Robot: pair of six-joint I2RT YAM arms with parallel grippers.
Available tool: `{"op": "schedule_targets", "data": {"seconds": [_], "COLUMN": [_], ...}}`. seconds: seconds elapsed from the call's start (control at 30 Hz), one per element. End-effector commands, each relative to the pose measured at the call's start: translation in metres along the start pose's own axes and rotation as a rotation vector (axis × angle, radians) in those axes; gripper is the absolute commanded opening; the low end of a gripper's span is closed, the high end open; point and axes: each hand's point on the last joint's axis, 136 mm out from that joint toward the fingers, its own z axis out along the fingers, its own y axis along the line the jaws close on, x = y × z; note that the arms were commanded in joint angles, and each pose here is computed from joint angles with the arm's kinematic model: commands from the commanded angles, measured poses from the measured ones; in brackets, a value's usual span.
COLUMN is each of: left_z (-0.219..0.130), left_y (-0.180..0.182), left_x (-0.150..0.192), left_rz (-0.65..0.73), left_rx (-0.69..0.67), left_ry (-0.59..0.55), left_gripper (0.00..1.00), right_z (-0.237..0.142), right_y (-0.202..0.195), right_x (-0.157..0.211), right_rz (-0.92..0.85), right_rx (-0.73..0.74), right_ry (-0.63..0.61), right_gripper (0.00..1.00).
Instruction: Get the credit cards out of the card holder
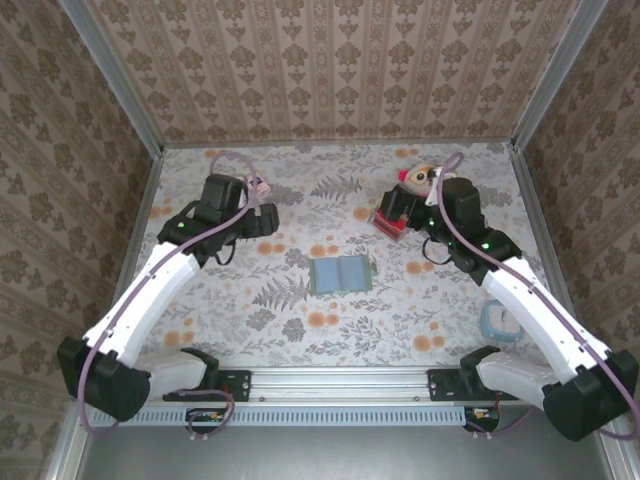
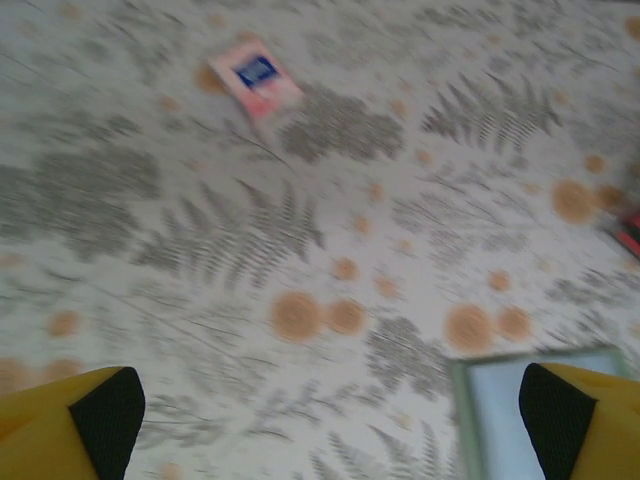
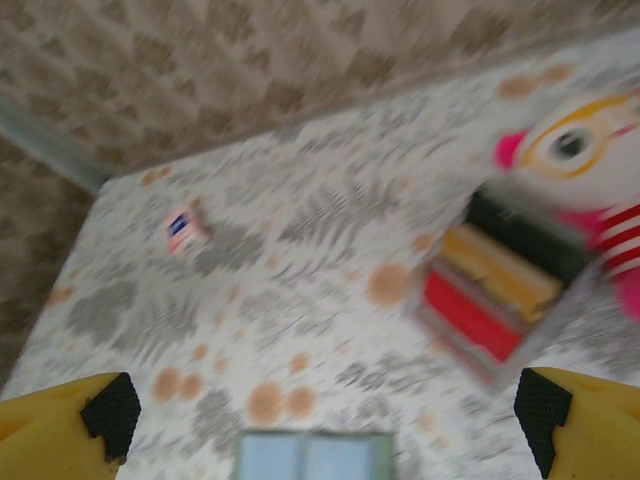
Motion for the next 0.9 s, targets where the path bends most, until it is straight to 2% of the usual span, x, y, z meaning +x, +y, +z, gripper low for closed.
{"op": "schedule_targets", "data": {"seconds": [0.0,0.13,0.2,0.33,0.47,0.6,0.87], "left_z": [-0.005,0.002,0.010,0.028,0.042,0.053,0.069], "left_y": [0.058,0.093,0.107,0.113,0.117,0.132,0.134], "left_x": [-0.008,-0.008,-0.002,0.015,0.024,0.035,0.040], "left_rz": [0.103,0.086,0.064,0.044,0.070,0.027,0.080], "left_rx": [-0.263,-0.398,-0.435,-0.409,-0.405,-0.415,-0.383], "left_ry": [-0.086,-0.134,-0.128,-0.095,-0.149,-0.163,-0.316], "left_gripper": [1.00,1.00,1.00,1.00,1.00,1.00,1.00], "right_z": [-0.016,-0.018,-0.015,-0.009,0.005,0.018,0.052], "right_y": [-0.043,-0.093,-0.112,-0.139,-0.161,-0.186,-0.181], "right_x": [-0.019,-0.020,-0.013,0.001,0.025,0.046,0.062], "right_rz": [-0.144,-0.168,-0.192,-0.222,-0.235,-0.202,-0.269], "right_rx": [0.227,0.464,0.539,0.632,0.662,0.705,0.533], "right_ry": [-0.071,-0.109,-0.119,-0.145,-0.136,-0.146,-0.201], "right_gripper": [1.00,1.00,1.00,1.00,1.00,1.00,1.00]}}
